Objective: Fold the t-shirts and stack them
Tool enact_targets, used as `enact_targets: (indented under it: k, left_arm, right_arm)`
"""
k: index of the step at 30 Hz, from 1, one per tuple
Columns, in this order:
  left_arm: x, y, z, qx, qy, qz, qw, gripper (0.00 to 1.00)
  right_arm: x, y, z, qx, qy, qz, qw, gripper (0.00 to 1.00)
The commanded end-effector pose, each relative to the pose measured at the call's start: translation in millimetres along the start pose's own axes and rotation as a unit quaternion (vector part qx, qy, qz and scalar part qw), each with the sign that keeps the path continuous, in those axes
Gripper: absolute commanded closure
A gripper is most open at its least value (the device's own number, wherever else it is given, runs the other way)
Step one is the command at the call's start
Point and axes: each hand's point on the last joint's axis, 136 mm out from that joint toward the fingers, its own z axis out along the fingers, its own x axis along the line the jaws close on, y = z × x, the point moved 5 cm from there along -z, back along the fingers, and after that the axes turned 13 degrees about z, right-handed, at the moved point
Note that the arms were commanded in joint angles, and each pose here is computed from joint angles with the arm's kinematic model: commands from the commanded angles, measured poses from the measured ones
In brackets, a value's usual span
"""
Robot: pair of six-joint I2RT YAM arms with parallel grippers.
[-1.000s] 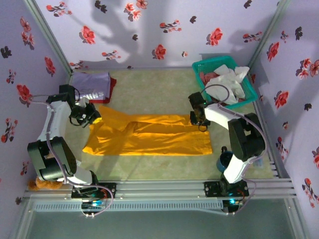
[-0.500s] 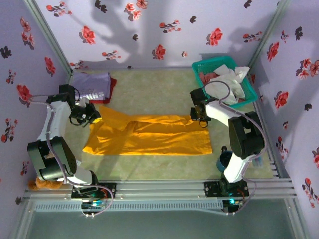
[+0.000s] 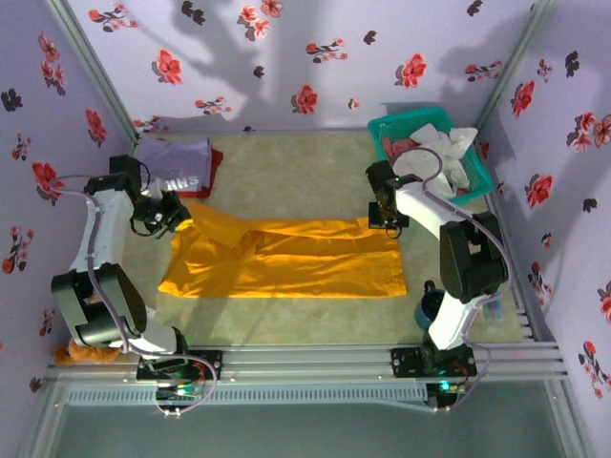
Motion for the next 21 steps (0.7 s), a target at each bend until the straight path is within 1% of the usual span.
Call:
enact_targets:
  k: [1,5,9,14,18,21]
  left_arm:
    - [-1.9,-1.2,-12.0,-0.001,0.007,0.012,1.0,1.0]
    - [1.1,-1.7,-10.6,0.005,0.017,0.017,1.0,1.0]
    - [2.7,1.4,-11.1,0.009,0.025,0.022,0.999,1.0]
    - [0.9,10.9,-17.9,0.016,0.033,0.034,0.999,1.0]
    - [4.8,5.2,-11.6,0.023,0.032,0.028,0.999,1.0]
    - [9.2,-1.5,-5.4,0.029,0.032,0.024,0.999,1.0]
  right_arm:
    - [-27.6,-13.1,-3.8,0.048,-0.064,-0.012,0.997,1.0]
    - [-36.6,-19.9,6.7,0.088,-0.074,-0.008,0.993,1.0]
    - [-35.8,-24.2,14.8,0.127,-0.066,-0.006,0.99,1.0]
    - [-30.4,-20.7,9.8,0.143,-0.051,-0.018,0.988,1.0]
    - [-31.1,-24.1,10.8,0.152,-0.054,-0.019,0.987,1.0]
    - [-30.4,-31.5,8.7,0.15,-0.041,-0.014,0.988,1.0]
